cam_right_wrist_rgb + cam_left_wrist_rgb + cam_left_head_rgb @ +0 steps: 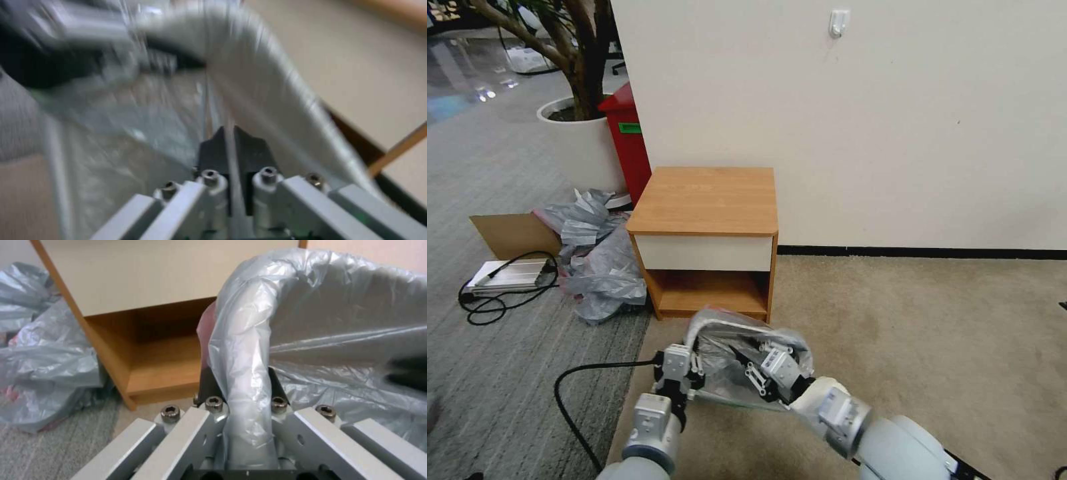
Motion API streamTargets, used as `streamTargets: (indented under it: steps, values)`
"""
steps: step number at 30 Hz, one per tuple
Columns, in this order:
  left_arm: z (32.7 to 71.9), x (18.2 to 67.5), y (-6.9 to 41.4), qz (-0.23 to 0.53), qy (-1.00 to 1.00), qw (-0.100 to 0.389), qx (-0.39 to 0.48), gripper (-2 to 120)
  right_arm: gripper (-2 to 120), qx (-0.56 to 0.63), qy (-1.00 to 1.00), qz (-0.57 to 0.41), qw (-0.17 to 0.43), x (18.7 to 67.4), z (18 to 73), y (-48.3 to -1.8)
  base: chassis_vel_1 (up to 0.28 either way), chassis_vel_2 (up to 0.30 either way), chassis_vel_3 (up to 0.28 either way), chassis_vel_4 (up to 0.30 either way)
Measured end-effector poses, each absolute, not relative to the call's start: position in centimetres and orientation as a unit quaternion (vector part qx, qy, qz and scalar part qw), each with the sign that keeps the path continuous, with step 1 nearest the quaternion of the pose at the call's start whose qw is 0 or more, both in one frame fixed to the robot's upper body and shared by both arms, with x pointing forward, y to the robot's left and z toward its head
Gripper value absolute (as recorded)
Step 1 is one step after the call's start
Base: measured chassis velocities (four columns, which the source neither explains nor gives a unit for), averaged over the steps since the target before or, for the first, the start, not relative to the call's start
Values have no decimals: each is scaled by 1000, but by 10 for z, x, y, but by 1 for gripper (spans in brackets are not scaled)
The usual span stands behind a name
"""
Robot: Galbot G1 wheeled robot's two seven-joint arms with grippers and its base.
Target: Pick up the garbage bag from the table and place it over the trash can.
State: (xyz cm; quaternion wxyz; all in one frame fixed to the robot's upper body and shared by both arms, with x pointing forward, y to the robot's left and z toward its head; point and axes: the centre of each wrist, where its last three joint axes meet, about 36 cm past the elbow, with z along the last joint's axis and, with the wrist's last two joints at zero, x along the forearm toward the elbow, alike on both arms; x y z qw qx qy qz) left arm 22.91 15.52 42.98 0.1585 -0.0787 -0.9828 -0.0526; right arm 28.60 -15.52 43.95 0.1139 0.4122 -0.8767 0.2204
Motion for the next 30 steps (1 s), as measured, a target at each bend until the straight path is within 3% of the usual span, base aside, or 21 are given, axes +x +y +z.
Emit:
streamTargets:
  steps: [8, 20, 26, 30]
  values:
    - [430, 218, 139, -63, -982, 154, -91, 3, 0, 407, -857, 268, 169, 316, 406, -156, 0, 0, 0, 0]
    - [442, 207, 125, -44, -982, 149, -105, 3, 0, 392, -848, 293, 201, 333, 365, -155, 0, 0, 0, 0]
    - [435, 211, 129, -43, -982, 157, -96, 3, 0, 389, -854, 287, 190, 327, 372, -160, 0, 0, 0, 0]
    - [419, 228, 146, -18, -981, 187, -55, 3, 0, 405, -865, 253, 155, 294, 413, -170, 0, 0, 0, 0]
